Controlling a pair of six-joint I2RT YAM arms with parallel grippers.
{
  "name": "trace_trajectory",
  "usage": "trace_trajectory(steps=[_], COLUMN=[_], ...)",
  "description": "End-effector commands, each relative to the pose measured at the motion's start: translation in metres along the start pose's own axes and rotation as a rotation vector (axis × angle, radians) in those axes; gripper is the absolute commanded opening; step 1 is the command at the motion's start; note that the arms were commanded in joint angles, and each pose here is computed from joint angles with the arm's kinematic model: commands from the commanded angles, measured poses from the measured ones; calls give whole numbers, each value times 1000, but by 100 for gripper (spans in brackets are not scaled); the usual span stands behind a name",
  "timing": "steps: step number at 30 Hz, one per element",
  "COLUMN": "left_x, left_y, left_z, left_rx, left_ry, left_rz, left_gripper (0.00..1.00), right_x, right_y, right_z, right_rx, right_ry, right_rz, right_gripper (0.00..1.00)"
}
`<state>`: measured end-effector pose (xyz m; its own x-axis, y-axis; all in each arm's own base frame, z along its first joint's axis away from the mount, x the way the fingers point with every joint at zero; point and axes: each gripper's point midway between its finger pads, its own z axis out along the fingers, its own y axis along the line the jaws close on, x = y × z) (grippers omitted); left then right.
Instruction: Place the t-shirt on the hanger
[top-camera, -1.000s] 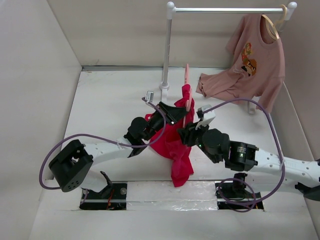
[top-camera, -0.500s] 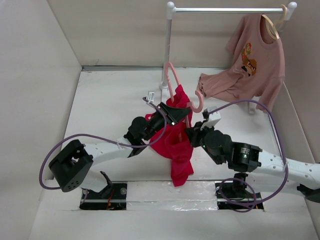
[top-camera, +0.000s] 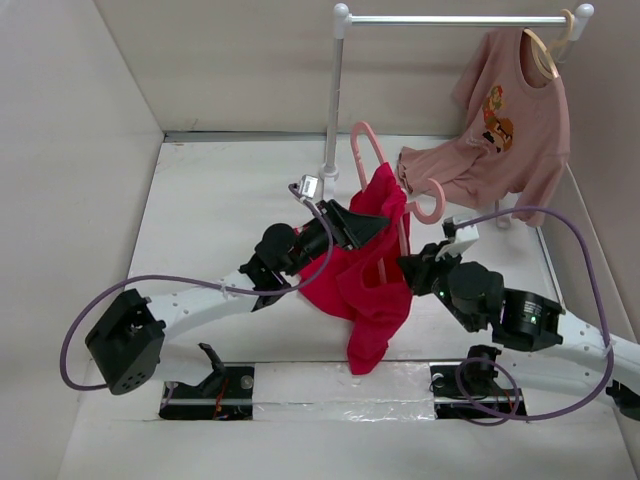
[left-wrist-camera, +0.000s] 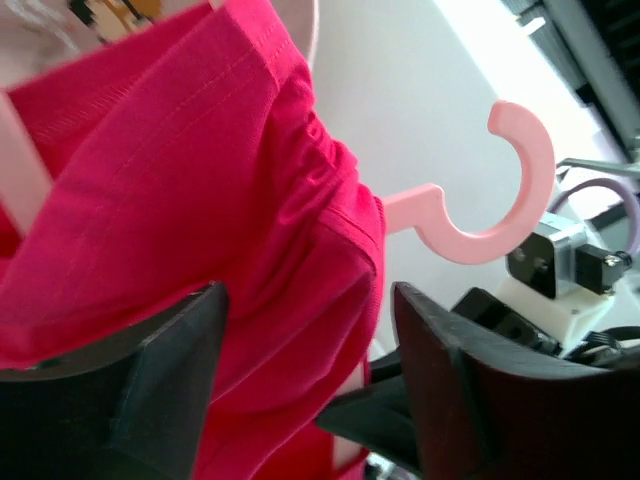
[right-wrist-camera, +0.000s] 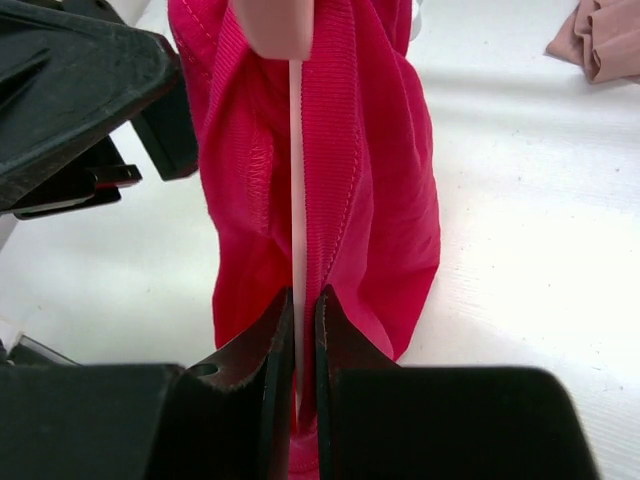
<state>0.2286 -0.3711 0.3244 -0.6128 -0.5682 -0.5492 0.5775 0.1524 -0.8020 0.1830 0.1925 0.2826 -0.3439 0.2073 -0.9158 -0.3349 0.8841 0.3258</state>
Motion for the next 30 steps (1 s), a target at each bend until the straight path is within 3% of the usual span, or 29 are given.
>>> trace_trajectory(steps=[1,2,3,6,8,11,15,19,23,30], left_x=[-25,-30,-36,-59,-74,-87,-83,-87,-85,-71], left_y=[-26,-18,-18,-1,-2,-4,-4,-3,2,-3], left_z=[-1,-2,-4,0,3,12,24,22,22,31], left_rx=[21,-19,-38,-183,-193,-173,-128,-129,-104,-30], left_ry=[-54,-76,-93,-157,-180,-157,-85,-78,-76,-18], left_rz=[112,136,159,277,317,412,525,576,571,563], left_gripper=[61,44,36,30,34,50,61,62,71,63], right_x=[-22,-23,-22,-24,-22,-23,-23,-25,-30,-35], right_y=[3,2,2,7,11,14,13,12,13,15], right_z=[-9,-11,-12,-15,-17,-22,-27,-32,-35,-38], right_rx=[-42,-48,-56,-97,-119,-152,-166,-181,-195,-210], right_ry=[-41,-38,-31,-23,-5,-2,5,-5,-15,-24], right_rz=[38,39,38,32,24,30,31,39,42,52], right_gripper=[0,0,0,0,0,0,0,0,0,0])
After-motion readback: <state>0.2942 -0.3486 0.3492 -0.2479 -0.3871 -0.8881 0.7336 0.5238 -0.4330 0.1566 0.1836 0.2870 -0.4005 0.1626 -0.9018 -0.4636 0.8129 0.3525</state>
